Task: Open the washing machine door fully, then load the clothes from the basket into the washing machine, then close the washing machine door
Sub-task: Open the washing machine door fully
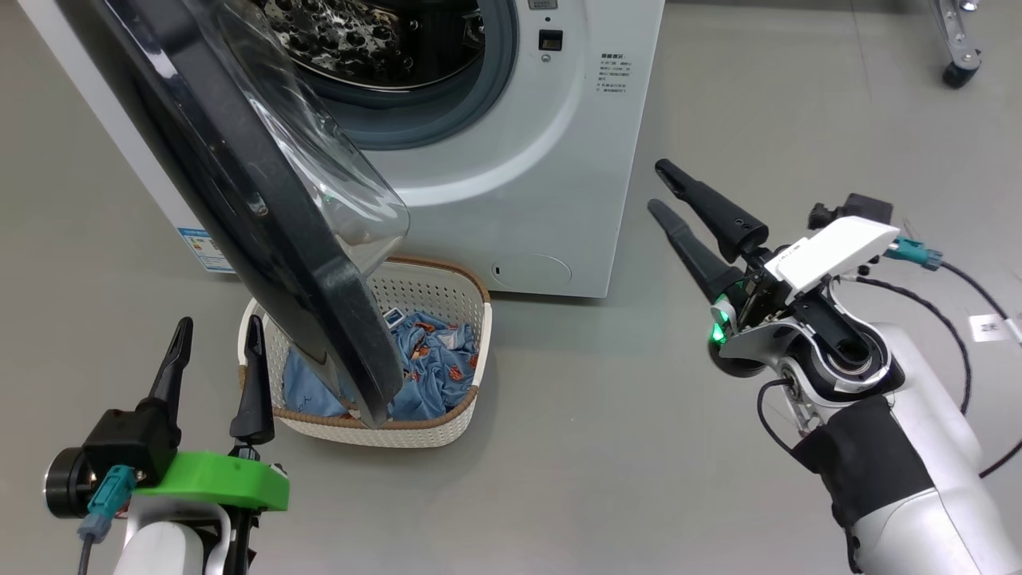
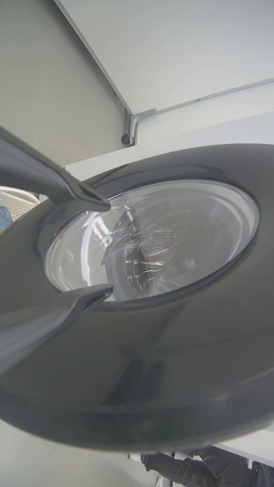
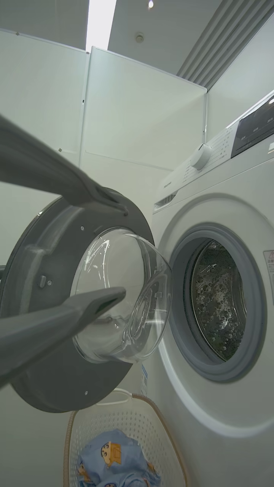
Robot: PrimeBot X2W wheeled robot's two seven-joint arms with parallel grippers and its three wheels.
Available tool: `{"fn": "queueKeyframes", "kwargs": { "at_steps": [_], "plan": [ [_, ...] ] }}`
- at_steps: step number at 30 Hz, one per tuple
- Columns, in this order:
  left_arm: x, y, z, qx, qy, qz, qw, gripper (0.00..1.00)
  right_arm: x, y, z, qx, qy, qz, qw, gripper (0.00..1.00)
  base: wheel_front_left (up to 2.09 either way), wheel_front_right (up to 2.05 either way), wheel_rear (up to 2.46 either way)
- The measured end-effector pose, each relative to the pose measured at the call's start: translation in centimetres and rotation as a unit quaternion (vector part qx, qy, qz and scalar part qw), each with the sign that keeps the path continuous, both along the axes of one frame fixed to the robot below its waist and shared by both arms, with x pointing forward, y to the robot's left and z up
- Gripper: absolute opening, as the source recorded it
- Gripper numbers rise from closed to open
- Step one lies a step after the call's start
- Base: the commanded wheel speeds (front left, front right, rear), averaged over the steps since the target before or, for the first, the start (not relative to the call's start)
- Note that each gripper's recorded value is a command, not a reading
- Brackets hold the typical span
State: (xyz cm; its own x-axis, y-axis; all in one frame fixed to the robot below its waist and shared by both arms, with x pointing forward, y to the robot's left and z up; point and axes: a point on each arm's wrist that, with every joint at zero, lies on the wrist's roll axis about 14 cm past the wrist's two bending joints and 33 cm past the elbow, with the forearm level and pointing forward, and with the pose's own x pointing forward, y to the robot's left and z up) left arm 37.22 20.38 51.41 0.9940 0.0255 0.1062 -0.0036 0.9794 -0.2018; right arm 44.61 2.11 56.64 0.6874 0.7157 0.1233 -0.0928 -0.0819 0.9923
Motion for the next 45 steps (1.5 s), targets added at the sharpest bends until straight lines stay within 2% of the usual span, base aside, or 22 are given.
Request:
{"fn": "queueKeyframes", "kwargs": {
  "at_steps": [4,9,14,17,22,27,30,31,35,38,41,45],
  "plan": [
    [0.4,-0.6,0.2,0.001,-0.004,-0.009,1.0,1.0,1.6,-2.9,-0.9,-0.083,-0.037,-0.066,0.994,1.0,0.0,0.0,0.0],
    [0.8,-1.3,0.0,0.003,-0.001,-0.019,1.0,1.0,2.3,-4.2,-0.7,-0.136,-0.079,-0.112,0.981,1.0,0.0,0.0,0.0],
    [1.0,-1.6,-0.2,0.003,0.002,-0.025,1.0,1.0,2.9,-5.8,-0.7,-0.211,-0.137,-0.152,0.956,1.0,0.0,0.0,0.0],
    [1.0,-1.7,-0.3,0.002,0.002,-0.026,1.0,1.0,3.2,-6.1,0.7,-0.226,-0.178,-0.181,0.941,1.0,0.0,0.0,0.0],
    [1.0,-1.9,-0.4,0.002,0.004,-0.028,1.0,1.0,3.3,-6.9,1.3,-0.295,-0.254,-0.205,0.898,1.0,0.0,0.0,0.0],
    [1.1,-1.9,-0.3,0.001,0.003,-0.029,1.0,1.0,3.1,-8.2,0.4,-0.376,-0.316,-0.216,0.844,1.0,0.0,0.0,0.0],
    [1.1,-2.0,-0.2,0.001,0.002,-0.03,1.0,1.0,2.8,-8.7,0.0,-0.411,-0.346,-0.217,0.815,1.0,0.0,0.0,0.0],
    [1.1,-2.0,-0.2,0.001,0.002,-0.03,1.0,1.0,2.8,-8.7,0.0,-0.411,-0.346,-0.217,0.815,1.0,0.0,0.0,0.0],
    [1.2,-2.0,-0.1,0.0,-0.001,-0.029,1.0,1.0,2.6,-9.3,-1.0,-0.458,-0.36,-0.209,0.785,1.0,0.0,0.0,0.0],
    [1.3,-1.7,0.0,0.0,-0.003,-0.025,1.0,1.0,2.1,-9.9,-1.9,-0.51,-0.386,-0.194,0.744,1.0,0.0,0.0,0.0],
    [1.4,-2.1,0.1,-0.001,-0.004,-0.03,1.0,1.0,2.0,-10.9,-2.3,-0.536,-0.383,-0.204,0.724,1.0,0.0,0.0,0.0],
    [1.5,-2.3,0.2,-0.001,-0.005,-0.033,0.999,1.0,1.7,-12.4,-2.2,-0.543,-0.362,-0.239,0.719,1.0,0.0,0.0,0.0]
  ]
}}
